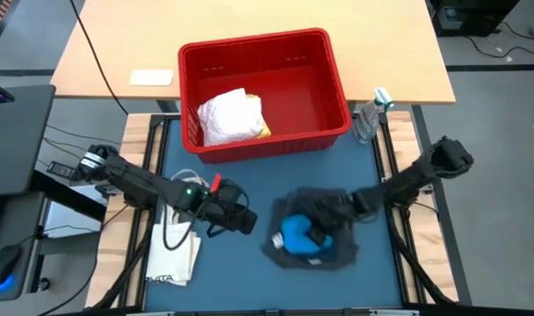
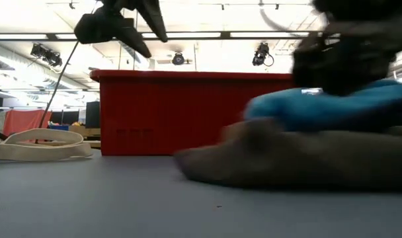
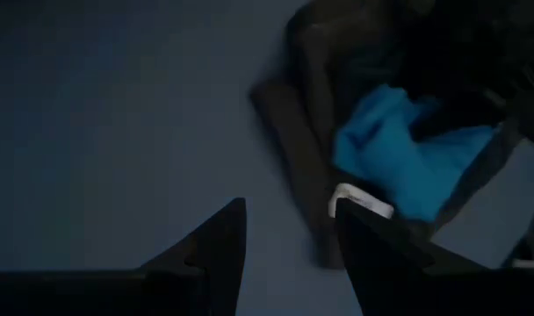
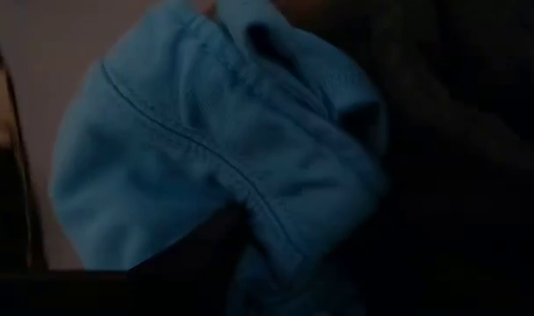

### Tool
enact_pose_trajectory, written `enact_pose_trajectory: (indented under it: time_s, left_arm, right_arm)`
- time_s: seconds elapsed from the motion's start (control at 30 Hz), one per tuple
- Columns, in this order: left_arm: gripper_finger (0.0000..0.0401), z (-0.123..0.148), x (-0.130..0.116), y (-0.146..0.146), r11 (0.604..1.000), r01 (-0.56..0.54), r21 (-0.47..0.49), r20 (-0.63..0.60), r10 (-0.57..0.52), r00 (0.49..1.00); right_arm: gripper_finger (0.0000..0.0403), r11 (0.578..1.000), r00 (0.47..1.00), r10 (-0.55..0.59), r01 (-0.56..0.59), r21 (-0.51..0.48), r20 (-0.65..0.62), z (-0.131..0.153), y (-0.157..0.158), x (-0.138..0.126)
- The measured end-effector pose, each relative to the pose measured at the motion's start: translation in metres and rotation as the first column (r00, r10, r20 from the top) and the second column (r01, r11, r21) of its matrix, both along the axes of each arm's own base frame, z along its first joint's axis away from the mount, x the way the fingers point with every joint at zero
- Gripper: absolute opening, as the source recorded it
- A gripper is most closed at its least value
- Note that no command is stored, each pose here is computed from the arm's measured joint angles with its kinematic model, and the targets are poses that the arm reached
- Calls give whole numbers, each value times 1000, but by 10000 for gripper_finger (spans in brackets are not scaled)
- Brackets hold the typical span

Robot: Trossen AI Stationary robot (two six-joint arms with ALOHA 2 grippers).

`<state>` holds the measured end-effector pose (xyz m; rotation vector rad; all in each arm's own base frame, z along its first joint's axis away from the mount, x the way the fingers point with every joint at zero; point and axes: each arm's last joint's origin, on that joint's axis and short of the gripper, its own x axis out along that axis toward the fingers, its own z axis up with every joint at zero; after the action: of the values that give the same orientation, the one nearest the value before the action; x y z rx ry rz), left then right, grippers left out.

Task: Fold Laundry from Bin
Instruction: Put the stacked folded shorts into the laundry bin

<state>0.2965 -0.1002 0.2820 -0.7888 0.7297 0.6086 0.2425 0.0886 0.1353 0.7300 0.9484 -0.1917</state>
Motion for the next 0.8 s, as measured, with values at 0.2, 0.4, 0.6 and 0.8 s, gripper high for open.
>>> enact_pose_trajectory:
  time_s: [0.2,0.4,0.6,0.8]
  left_arm:
    - [181,4,-9,21,1000,-21,-16,-89,20,996]
    - [181,-31,11,44,972,131,-193,8,-132,991]
    - [214,-64,16,76,958,75,-275,165,-30,986]
    - [314,-85,10,85,953,63,-296,235,9,972]
  right_arm:
    - [200,996,994,-52,44,80,98,-1,-44,30]
    - [201,984,978,-20,-17,177,207,37,-54,34]
    - [224,983,985,-58,28,181,162,76,-62,1]
    - [266,973,988,-127,108,203,84,99,-66,-39]
